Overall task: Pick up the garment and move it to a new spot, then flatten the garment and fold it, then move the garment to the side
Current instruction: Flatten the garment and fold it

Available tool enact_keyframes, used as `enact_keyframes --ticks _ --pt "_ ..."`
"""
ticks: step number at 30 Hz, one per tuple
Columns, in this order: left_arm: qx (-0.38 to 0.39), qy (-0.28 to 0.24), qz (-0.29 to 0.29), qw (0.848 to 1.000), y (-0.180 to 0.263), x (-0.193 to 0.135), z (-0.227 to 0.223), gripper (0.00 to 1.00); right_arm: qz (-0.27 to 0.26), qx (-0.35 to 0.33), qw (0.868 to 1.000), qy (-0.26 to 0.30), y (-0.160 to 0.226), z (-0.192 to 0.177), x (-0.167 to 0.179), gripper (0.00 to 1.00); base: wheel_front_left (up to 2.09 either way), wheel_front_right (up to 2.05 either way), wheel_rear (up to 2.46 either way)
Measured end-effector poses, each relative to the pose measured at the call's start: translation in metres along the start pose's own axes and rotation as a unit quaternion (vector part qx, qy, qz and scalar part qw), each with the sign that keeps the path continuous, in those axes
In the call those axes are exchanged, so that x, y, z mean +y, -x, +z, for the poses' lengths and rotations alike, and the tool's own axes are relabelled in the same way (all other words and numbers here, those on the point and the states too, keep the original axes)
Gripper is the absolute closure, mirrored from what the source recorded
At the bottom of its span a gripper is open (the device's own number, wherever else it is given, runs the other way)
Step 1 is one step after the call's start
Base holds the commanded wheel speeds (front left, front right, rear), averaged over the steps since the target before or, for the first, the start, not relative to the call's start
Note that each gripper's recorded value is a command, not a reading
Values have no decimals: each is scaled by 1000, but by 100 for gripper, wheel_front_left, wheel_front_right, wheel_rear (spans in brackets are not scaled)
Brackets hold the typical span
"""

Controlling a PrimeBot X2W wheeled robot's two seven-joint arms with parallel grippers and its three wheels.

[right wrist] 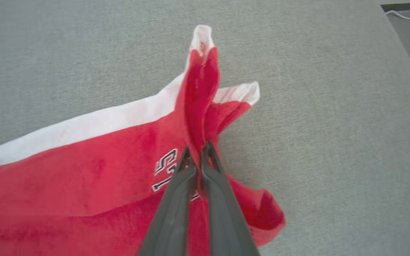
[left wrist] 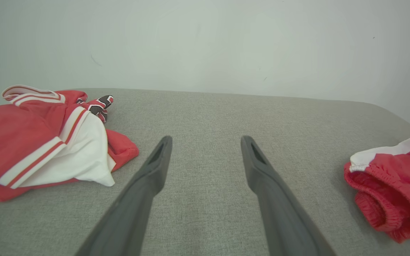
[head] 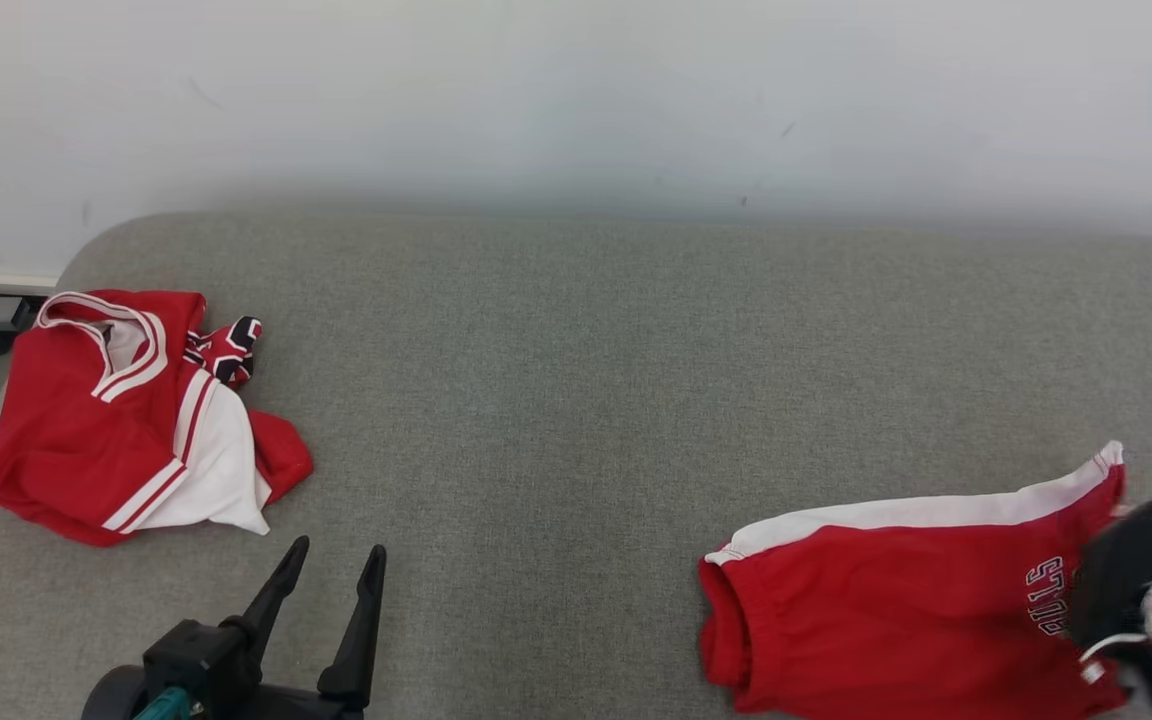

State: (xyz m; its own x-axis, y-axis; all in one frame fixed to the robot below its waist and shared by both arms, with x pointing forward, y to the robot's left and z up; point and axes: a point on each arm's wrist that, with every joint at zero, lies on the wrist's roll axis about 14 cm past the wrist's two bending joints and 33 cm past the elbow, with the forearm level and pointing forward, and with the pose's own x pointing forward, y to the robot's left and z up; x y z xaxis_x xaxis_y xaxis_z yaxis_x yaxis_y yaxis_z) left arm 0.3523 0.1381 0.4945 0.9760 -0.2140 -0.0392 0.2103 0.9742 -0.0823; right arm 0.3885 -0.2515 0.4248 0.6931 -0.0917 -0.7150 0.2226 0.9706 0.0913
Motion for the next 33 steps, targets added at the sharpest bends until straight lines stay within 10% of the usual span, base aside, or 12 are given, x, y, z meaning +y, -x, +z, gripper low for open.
enact_keyframes --ticks 16,33 --pt "-2 1 -18 1000 5 -12 0 0 238 -23 969 64 59 -21 155 100 0 0 0" --pt "5 8 -4 1000 8 -5 -4 0 267 30 958 103 50 -41 200 100 0 0 0"
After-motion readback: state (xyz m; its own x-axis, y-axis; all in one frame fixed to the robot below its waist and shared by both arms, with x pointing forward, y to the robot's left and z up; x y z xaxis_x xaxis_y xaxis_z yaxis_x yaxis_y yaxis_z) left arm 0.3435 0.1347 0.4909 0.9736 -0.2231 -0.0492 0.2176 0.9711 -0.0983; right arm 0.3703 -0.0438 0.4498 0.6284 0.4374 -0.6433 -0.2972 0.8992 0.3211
